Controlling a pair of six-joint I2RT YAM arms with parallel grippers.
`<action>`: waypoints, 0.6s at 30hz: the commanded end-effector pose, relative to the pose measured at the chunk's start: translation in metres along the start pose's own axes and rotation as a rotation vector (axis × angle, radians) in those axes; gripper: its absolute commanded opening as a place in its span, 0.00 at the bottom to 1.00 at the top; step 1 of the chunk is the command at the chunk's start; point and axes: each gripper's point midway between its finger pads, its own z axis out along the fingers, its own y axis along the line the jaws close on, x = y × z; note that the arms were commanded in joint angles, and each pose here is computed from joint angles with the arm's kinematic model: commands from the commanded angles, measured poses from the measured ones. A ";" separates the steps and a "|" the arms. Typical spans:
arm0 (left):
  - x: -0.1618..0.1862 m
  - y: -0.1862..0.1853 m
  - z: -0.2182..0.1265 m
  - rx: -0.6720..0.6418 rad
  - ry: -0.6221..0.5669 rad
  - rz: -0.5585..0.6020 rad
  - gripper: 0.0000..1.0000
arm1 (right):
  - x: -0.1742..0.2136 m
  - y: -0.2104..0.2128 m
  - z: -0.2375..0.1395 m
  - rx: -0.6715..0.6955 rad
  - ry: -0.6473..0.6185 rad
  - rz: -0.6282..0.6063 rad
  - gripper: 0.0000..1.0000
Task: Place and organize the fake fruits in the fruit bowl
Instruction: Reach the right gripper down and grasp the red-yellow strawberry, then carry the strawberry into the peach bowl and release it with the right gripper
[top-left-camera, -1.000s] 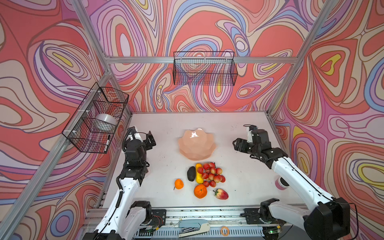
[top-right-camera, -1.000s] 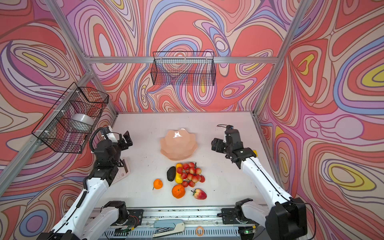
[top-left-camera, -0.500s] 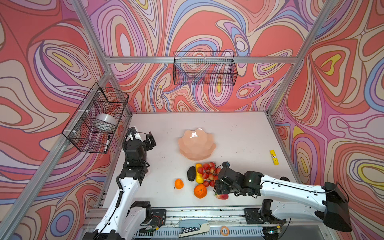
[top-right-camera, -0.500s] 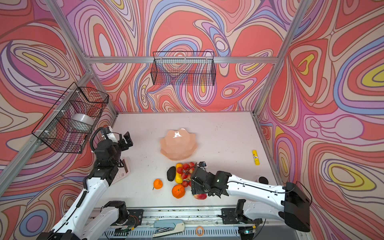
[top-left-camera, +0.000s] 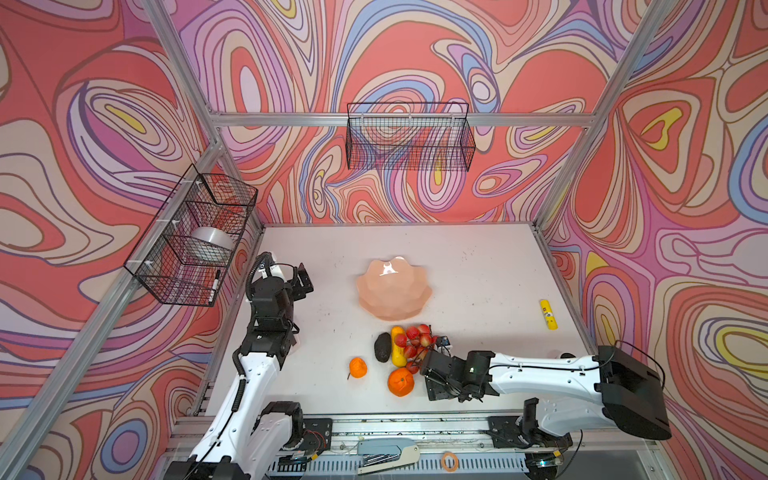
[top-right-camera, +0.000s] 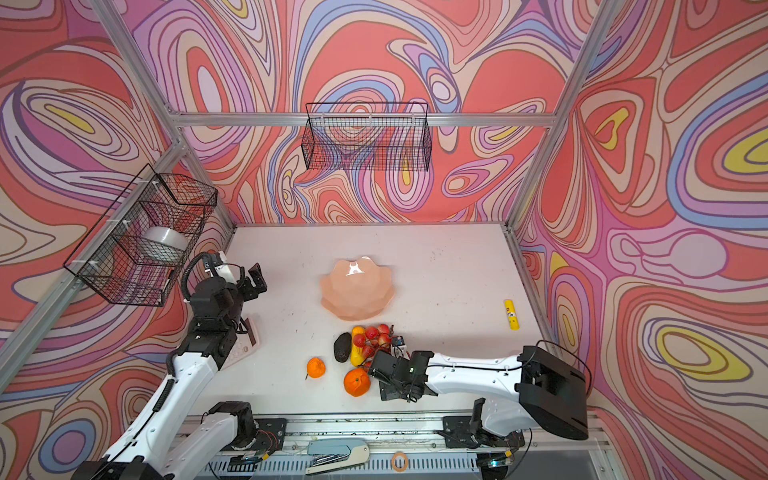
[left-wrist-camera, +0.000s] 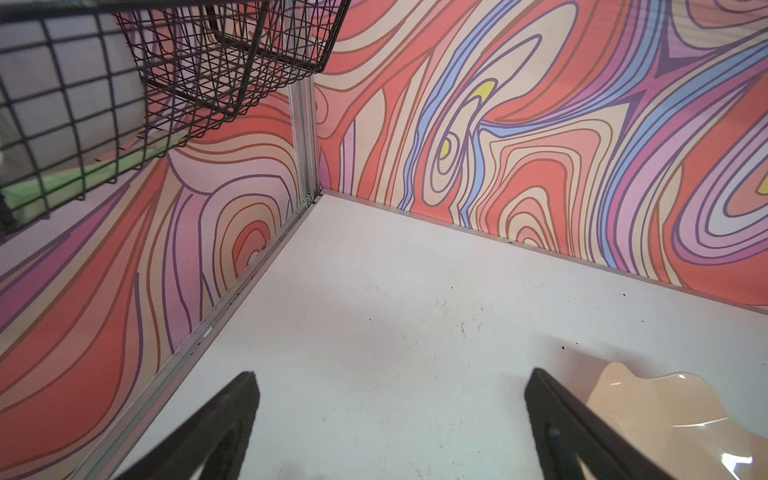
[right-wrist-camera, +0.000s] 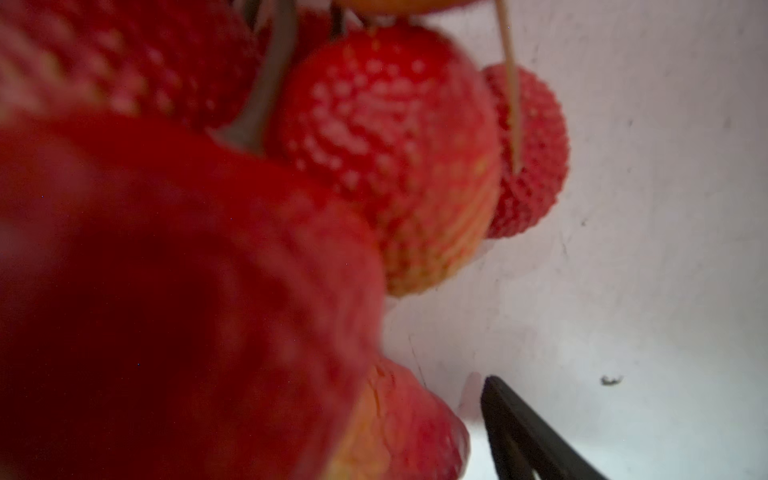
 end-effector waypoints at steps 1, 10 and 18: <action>-0.009 -0.003 0.000 0.011 -0.008 -0.021 1.00 | 0.001 -0.007 0.006 0.028 -0.017 0.008 0.75; -0.006 -0.003 0.001 0.008 0.003 -0.020 1.00 | -0.019 -0.029 -0.030 0.128 -0.114 0.019 0.44; -0.005 -0.005 0.003 0.015 0.012 -0.035 1.00 | -0.084 -0.032 -0.139 0.104 -0.327 0.027 0.41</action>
